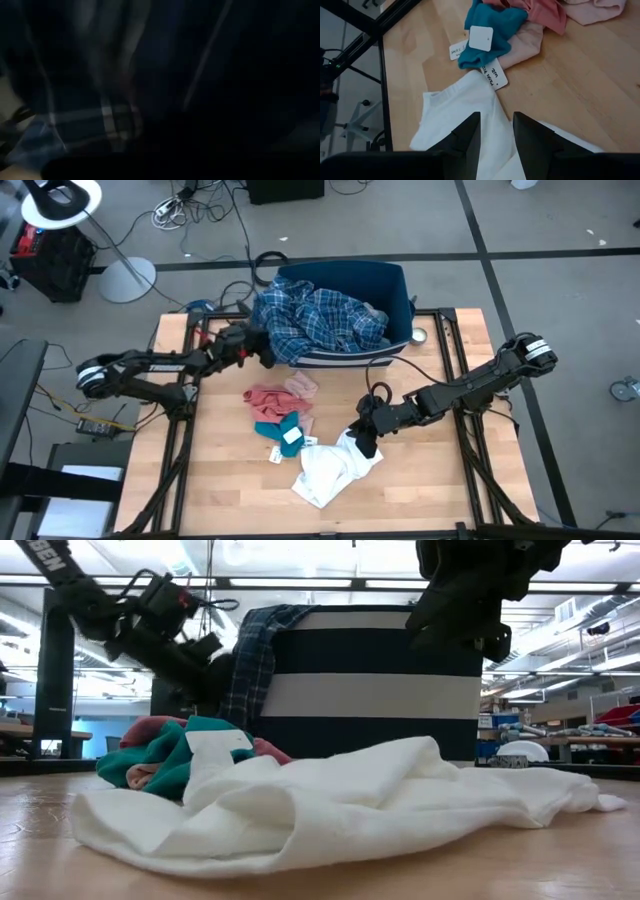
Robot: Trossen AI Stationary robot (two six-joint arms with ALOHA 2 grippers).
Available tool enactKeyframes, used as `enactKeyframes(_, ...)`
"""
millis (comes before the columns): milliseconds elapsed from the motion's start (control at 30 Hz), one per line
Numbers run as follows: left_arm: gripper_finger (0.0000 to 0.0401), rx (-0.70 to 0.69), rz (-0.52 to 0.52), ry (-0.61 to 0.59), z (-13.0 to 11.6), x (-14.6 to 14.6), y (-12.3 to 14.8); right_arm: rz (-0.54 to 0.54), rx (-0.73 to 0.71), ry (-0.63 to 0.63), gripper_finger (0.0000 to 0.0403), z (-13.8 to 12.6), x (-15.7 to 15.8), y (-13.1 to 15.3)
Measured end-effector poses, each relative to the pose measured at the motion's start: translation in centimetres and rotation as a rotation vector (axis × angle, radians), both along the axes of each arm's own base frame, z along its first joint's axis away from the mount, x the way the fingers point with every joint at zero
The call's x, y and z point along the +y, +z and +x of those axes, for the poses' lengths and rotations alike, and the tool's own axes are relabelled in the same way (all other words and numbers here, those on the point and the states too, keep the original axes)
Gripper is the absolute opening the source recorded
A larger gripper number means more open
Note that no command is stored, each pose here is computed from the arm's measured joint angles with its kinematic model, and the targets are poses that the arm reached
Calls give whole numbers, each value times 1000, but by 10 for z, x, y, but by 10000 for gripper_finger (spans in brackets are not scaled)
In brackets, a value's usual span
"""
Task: Sort clothes
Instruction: Put the blue polo shirt into the blue bin
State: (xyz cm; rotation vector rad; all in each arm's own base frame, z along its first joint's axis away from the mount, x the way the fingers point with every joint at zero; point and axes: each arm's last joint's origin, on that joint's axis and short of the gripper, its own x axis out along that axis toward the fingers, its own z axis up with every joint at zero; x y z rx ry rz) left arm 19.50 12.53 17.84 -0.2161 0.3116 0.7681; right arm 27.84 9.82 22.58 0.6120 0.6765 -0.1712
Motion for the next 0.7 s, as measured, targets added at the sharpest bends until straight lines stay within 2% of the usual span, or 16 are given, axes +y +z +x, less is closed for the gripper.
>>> enactKeyframes(167,3,-61,78,-35,13,3,42,0,0,0,116,0,0,0)
enactKeyframes(367,1,65,215,-5,20,1,114,-17,1,11,116,0,-1,0)
enactKeyframes(467,1,79,299,-1,23,-2,156,-34,-1,22,116,0,-1,0)
enactKeyframes(600,1,-3,403,-7,27,-7,209,-54,-3,26,116,1,-3,0)
enactKeyframes(700,1,-83,438,-29,33,-7,241,-66,-4,30,116,1,-5,0)
